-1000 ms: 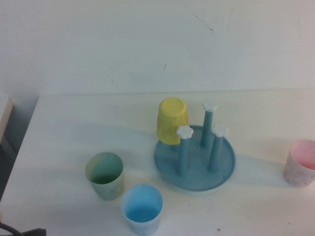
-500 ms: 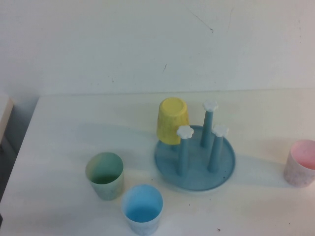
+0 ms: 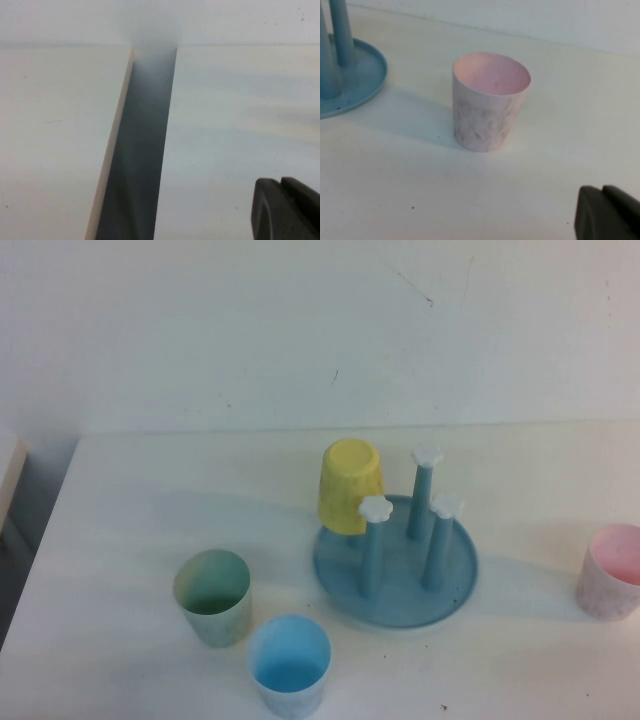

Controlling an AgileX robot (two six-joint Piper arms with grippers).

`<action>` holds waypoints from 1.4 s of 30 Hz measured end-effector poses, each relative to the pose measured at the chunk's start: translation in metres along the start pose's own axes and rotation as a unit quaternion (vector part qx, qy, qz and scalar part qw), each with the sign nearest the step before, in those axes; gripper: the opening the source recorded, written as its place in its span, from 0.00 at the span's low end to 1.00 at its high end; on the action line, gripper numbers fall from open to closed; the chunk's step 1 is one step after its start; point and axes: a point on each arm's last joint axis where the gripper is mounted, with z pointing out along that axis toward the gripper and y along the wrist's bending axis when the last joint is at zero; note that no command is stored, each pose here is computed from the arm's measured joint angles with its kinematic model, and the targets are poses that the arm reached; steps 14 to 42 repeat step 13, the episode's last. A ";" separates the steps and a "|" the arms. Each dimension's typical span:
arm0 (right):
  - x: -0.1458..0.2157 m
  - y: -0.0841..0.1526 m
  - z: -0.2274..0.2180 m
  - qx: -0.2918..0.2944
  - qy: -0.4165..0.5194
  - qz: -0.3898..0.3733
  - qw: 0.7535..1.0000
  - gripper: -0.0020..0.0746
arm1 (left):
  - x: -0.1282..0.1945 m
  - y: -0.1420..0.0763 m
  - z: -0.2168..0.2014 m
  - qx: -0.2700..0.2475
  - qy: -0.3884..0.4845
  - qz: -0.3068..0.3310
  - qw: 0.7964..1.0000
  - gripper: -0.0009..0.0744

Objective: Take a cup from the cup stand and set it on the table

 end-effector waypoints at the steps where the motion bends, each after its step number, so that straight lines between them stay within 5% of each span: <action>1: 0.000 0.000 0.000 0.000 0.000 0.000 1.000 0.02 | 0.000 0.000 0.000 0.003 0.001 0.006 1.000 0.01; 42: 0.000 0.000 0.000 0.000 0.000 0.000 1.000 0.02 | 0.001 -0.004 0.000 0.034 0.005 0.024 0.999 0.01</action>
